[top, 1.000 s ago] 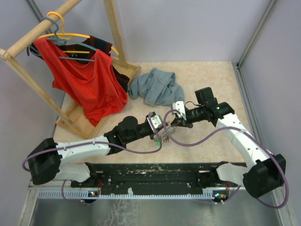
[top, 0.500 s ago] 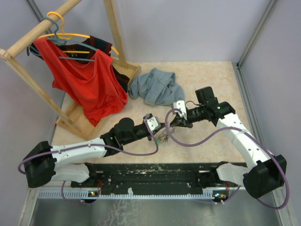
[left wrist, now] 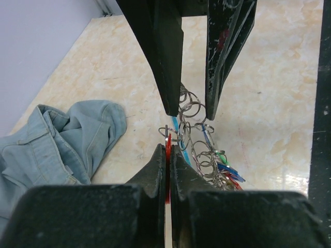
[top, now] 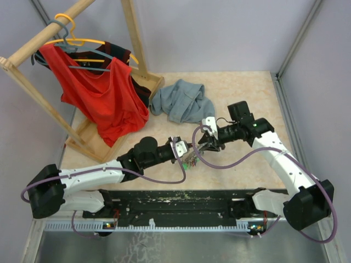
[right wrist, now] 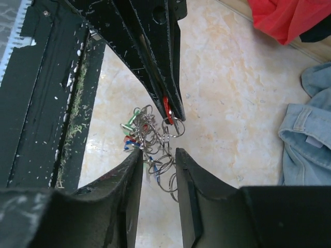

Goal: Remove the keys from the keyring

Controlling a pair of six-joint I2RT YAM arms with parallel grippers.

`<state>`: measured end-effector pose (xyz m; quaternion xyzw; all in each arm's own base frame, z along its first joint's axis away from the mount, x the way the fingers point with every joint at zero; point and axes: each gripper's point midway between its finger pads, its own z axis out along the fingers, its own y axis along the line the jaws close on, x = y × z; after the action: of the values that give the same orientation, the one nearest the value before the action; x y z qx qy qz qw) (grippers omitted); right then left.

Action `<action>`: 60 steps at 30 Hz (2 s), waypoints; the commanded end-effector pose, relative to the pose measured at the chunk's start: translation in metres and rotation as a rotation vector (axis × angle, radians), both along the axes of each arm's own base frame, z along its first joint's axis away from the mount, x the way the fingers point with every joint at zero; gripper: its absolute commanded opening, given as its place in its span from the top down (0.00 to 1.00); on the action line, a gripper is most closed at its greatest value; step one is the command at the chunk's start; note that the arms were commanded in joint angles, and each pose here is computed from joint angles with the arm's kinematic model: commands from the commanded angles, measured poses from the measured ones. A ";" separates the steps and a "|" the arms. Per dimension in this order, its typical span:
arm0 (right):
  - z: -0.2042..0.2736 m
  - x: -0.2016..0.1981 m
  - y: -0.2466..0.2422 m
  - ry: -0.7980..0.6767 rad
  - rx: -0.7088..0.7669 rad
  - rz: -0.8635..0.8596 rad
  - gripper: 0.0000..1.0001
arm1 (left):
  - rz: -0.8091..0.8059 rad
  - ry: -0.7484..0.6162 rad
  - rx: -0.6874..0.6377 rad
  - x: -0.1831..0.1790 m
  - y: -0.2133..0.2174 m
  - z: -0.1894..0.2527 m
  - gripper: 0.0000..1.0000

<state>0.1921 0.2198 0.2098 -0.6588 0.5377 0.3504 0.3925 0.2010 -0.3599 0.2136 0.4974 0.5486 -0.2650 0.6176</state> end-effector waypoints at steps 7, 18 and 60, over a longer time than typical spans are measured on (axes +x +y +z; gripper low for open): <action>0.032 0.005 0.007 0.024 0.078 -0.022 0.55 | -0.055 -0.347 0.067 0.001 0.003 0.026 1.00; 0.043 0.034 0.007 0.183 0.161 -0.165 0.53 | -0.012 -1.017 0.272 0.015 0.012 0.033 0.99; 0.051 0.041 0.022 0.822 0.302 -0.146 0.55 | -0.004 -1.719 0.502 0.016 -0.030 0.060 1.00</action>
<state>0.2334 0.2405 0.2526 -0.3552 0.6515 0.6133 0.2706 0.2267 -0.3811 0.2399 0.6818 -0.0302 0.3077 0.6630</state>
